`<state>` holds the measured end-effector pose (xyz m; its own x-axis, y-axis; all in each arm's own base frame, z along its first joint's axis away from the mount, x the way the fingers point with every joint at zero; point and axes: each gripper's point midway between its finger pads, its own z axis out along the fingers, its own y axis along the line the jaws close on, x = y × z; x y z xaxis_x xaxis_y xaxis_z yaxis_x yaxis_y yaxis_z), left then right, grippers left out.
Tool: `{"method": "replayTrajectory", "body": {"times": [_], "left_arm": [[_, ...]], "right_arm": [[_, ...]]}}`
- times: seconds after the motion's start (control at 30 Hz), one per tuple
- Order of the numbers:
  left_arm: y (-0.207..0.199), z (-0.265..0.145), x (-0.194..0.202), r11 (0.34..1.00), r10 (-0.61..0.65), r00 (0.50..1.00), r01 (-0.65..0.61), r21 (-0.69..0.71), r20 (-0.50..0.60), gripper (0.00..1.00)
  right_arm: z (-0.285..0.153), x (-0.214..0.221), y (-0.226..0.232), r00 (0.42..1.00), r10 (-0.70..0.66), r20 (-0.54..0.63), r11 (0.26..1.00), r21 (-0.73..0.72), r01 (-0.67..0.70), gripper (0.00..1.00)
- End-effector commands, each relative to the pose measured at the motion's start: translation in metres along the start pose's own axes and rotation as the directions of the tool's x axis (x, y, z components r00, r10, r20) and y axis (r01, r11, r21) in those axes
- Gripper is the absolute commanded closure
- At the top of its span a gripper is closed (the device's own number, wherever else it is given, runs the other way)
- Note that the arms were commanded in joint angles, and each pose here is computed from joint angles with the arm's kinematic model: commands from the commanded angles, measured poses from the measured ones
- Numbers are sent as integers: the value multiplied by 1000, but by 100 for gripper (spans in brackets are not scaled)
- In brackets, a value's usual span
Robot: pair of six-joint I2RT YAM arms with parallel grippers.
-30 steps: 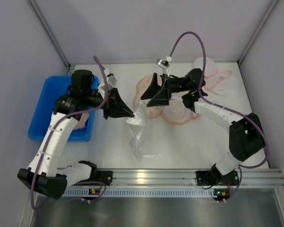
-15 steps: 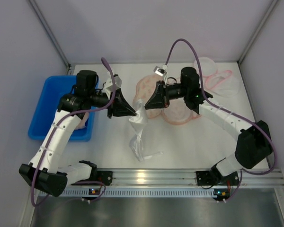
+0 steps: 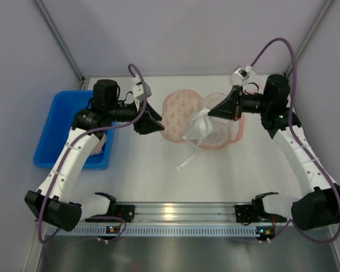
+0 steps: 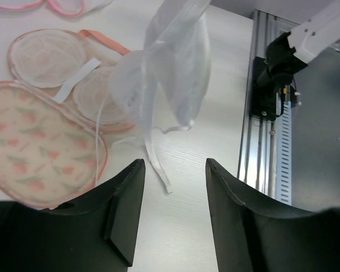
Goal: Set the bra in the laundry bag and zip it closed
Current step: Place the bra at the center of the board.
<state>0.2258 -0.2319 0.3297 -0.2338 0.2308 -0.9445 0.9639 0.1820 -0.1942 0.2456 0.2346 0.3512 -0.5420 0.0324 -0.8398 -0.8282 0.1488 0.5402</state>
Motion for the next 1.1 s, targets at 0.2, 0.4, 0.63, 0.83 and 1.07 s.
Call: {"method": "replayTrajectory", "body": {"times": [0.2, 0.4, 0.63, 0.83, 1.07], "left_arm": [[45, -9, -50, 961, 84, 990, -51, -272, 112, 42], [70, -20, -53, 906, 18, 990, 45, -422, 143, 35], [86, -41, -48, 831, -78, 977, 175, -529, 201, 26], [94, -58, -23, 786, -144, 968, 239, -570, 206, 26], [107, -85, 3, 727, -196, 951, 305, -615, 240, 26]], "right_arm": [[-82, -32, 27, 997, -43, 71, 986, 162, 31, 100], [-99, -23, 25, 993, -117, 9, 951, 288, 110, 100], [-39, 10, -12, 994, -87, -61, 936, 336, 103, 100], [35, 41, -49, 978, -86, -189, 947, 289, 139, 100], [134, 74, -76, 941, -135, -310, 956, 209, 206, 100]]}}
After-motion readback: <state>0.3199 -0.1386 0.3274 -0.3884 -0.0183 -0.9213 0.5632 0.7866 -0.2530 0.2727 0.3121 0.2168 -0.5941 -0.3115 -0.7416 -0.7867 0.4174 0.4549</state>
